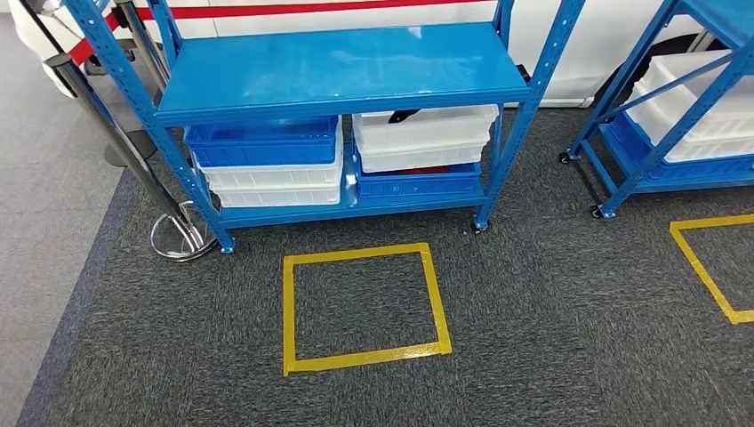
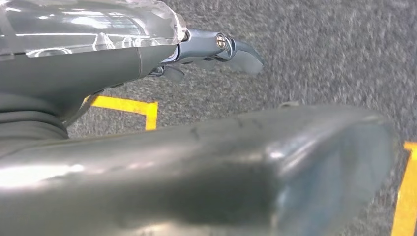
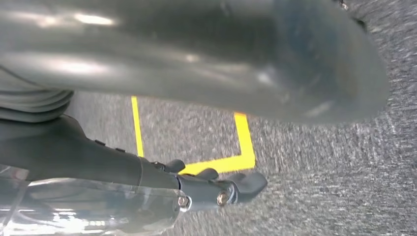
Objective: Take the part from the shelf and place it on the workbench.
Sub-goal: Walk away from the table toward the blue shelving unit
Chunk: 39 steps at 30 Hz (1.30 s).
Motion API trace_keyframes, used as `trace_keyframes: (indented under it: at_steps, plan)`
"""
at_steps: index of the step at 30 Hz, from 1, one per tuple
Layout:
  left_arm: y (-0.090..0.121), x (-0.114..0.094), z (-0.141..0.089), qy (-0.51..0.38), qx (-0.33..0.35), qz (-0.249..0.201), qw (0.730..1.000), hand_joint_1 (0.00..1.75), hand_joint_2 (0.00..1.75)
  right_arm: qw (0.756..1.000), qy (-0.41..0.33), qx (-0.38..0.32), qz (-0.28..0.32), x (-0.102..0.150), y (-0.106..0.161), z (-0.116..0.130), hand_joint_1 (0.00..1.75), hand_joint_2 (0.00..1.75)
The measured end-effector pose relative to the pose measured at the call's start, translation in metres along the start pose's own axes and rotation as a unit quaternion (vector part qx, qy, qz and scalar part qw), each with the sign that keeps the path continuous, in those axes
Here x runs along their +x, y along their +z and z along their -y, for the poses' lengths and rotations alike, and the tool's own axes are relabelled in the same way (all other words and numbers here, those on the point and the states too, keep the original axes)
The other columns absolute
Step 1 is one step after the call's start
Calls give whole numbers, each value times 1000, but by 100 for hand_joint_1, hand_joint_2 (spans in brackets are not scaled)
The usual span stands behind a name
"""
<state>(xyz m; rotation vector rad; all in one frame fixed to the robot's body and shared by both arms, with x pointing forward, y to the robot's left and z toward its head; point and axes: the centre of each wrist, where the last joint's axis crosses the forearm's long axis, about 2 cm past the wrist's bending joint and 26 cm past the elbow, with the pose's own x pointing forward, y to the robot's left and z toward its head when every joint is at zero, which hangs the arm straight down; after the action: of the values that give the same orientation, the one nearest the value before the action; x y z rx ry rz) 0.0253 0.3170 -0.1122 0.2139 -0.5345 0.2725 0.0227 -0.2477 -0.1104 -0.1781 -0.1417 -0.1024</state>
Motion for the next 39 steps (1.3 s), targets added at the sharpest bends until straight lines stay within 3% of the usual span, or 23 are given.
trace_keyframes:
  at_steps: [37, 39]
  plan:
    - [5, -8, 7, 17, -16, -7, 1000, 0, 0, 1000, -15, -2, -11, -6, -1, 4, 0, 0]
    - [5, -8, 8, 18, -17, -8, 1000, 0, 0, 1000, -15, -3, -12, -8, -1, 5, 0, 87]
